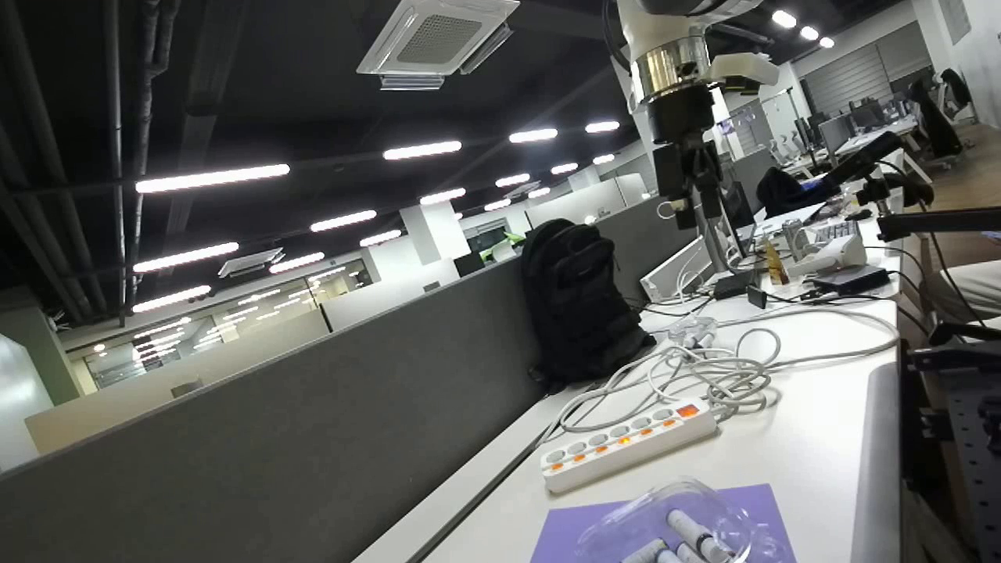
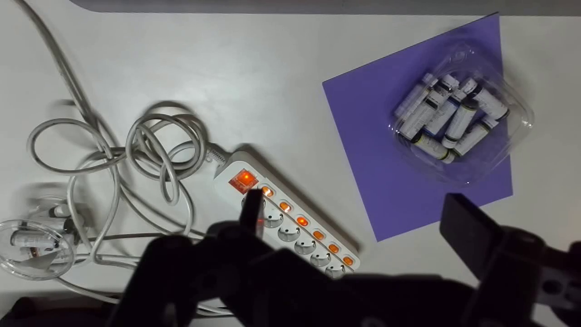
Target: Turn off the middle switch
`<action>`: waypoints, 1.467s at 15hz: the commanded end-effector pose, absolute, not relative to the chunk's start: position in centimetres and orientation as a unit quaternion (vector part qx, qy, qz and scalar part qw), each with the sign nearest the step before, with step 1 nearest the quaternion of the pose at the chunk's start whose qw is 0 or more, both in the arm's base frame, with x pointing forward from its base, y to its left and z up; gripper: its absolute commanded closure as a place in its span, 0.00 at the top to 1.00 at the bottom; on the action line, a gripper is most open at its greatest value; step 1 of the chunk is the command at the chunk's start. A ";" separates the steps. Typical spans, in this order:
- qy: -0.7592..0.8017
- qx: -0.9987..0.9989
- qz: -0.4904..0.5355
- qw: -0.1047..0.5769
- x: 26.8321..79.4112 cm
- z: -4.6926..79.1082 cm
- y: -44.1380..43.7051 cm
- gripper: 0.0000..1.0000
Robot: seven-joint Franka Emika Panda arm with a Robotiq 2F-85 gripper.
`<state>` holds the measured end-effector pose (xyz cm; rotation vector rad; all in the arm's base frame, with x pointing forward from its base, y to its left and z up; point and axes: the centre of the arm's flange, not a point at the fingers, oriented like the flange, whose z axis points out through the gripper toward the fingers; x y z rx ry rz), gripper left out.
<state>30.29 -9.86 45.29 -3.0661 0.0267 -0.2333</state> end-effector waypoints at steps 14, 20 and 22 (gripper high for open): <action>0.056 -0.994 -0.093 -0.030 38.7 41.6 -15.5 1.00; 0.038 -0.997 -0.049 -0.039 45.1 38.1 -17.4 0.53; 0.034 -0.997 -0.050 -0.038 47.1 36.7 -17.7 0.38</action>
